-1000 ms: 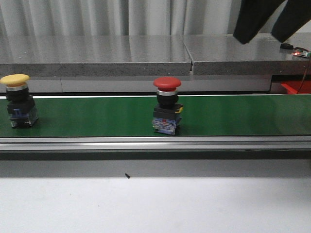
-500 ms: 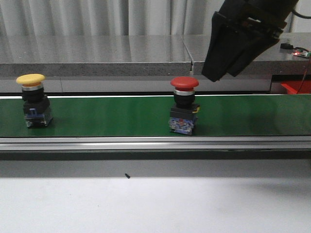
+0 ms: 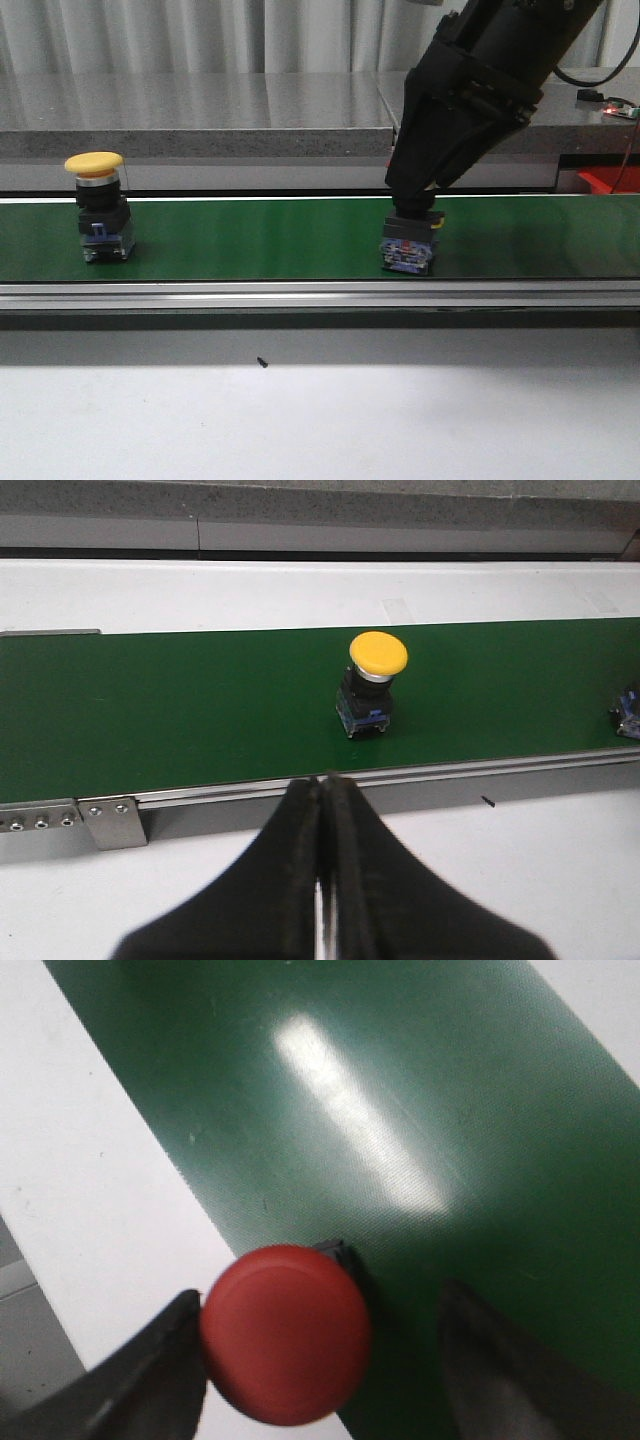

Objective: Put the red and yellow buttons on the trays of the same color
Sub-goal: 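Lower the right gripper onto the red button riding the belt, then close the right gripper on the red button and lift it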

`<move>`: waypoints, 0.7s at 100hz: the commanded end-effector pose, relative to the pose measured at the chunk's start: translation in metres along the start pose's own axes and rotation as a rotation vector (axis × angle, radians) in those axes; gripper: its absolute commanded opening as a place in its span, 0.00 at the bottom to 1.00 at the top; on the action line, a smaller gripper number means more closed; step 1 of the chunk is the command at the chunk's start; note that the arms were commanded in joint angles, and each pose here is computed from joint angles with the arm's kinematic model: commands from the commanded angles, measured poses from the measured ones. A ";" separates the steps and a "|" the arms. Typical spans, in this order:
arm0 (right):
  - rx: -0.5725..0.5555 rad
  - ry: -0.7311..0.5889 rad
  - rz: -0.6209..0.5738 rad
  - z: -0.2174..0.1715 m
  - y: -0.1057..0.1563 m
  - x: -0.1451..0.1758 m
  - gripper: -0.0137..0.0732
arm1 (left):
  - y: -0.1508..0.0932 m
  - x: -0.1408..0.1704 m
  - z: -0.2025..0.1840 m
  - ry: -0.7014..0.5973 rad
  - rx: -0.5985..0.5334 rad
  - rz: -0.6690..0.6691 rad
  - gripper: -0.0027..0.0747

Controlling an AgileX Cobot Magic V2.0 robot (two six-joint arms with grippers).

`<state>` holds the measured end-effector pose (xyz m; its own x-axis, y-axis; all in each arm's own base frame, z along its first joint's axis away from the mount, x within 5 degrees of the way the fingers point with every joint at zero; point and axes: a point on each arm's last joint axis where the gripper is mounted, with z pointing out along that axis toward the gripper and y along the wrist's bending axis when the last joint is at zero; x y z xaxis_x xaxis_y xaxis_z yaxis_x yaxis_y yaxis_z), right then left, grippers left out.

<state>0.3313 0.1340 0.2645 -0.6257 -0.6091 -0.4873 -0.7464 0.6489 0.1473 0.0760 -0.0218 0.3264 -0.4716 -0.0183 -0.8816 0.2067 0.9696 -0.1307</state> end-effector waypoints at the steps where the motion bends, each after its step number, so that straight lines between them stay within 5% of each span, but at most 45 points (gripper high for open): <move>1: 0.019 -0.094 -0.019 -0.021 0.005 -0.013 0.55 | -0.003 -0.013 -0.005 -0.088 0.022 -0.016 0.01; 24: 0.022 -0.102 -0.018 -0.025 0.006 -0.013 0.27 | -0.003 -0.013 -0.005 -0.088 0.022 -0.016 0.01; 45: 0.101 -0.187 0.093 -0.055 0.000 -0.011 0.26 | -0.003 -0.013 -0.005 -0.088 0.022 -0.016 0.01; 70: 0.362 -0.216 0.327 -0.115 -0.031 0.020 0.26 | -0.003 -0.013 -0.005 -0.088 0.022 -0.016 0.01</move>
<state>0.3243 0.0722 0.3144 -0.7542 -0.3612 -0.5484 -0.4749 0.8768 0.0756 0.0760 -0.0218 0.3264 -0.4718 -0.0190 -0.8815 0.2064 0.9696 -0.1313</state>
